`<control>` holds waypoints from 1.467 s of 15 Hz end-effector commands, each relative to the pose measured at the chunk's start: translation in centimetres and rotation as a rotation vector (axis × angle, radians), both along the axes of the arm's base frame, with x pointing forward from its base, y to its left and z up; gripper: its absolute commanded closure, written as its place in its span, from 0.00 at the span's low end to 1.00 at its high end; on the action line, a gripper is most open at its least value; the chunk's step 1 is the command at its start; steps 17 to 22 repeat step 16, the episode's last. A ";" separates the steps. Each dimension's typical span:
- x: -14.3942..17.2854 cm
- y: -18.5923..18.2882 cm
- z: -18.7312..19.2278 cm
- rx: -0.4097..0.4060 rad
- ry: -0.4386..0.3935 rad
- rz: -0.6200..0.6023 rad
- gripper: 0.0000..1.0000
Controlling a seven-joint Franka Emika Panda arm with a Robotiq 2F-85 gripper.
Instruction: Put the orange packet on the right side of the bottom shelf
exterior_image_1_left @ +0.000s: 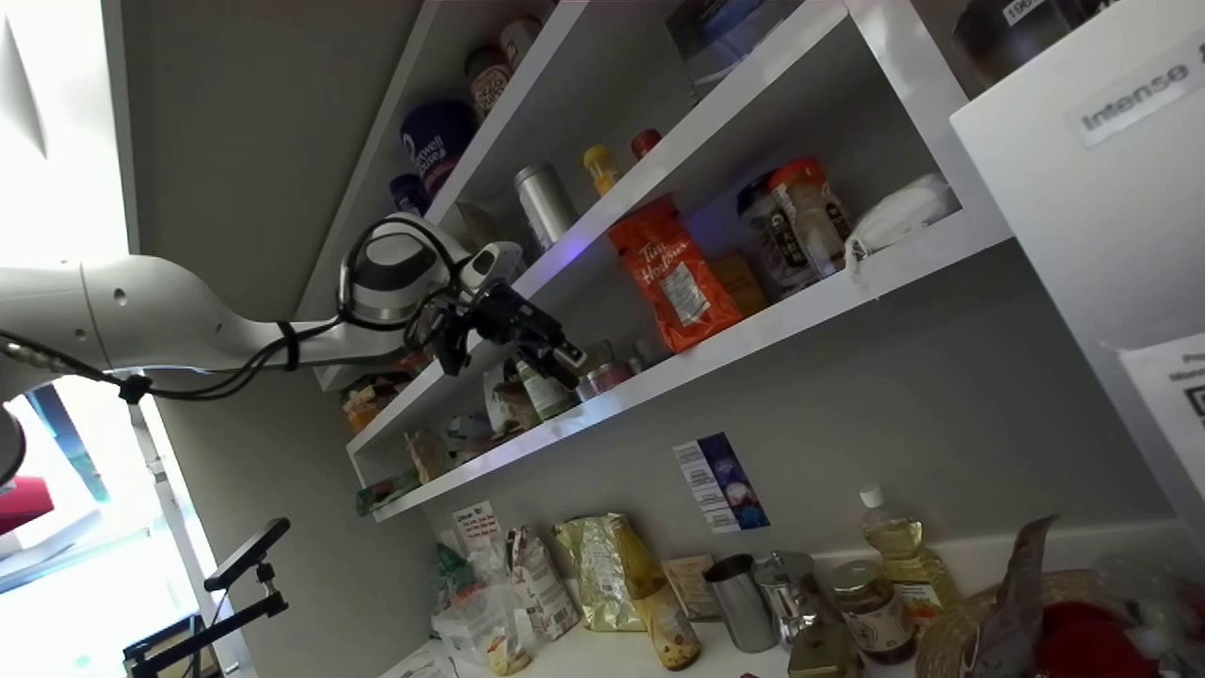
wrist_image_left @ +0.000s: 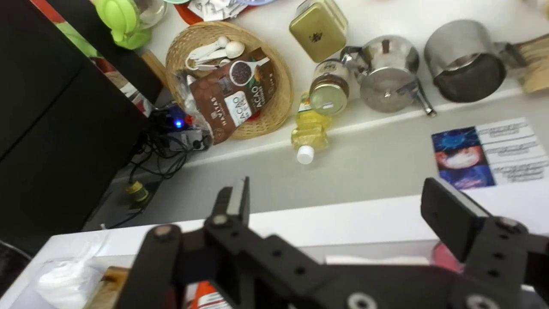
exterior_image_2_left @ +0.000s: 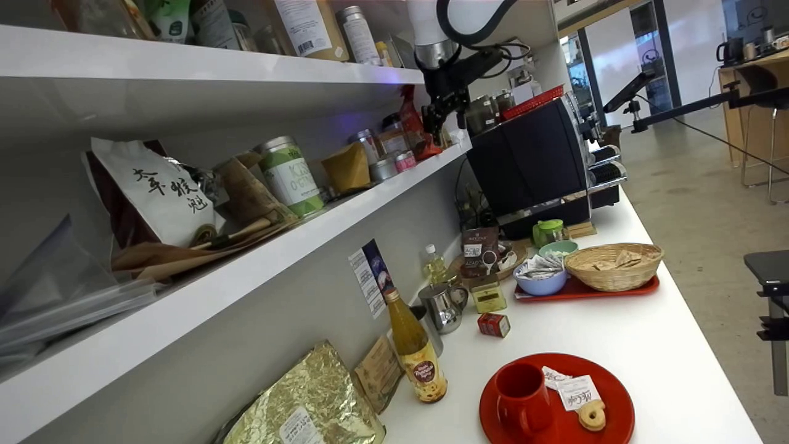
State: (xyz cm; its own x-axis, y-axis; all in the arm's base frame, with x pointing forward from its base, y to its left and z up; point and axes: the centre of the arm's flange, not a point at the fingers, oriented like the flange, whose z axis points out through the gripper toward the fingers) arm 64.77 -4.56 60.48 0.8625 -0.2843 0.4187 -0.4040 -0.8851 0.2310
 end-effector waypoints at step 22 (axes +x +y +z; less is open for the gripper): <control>-5.9 16.5 -15.2 0.161 0.178 0.374 0.00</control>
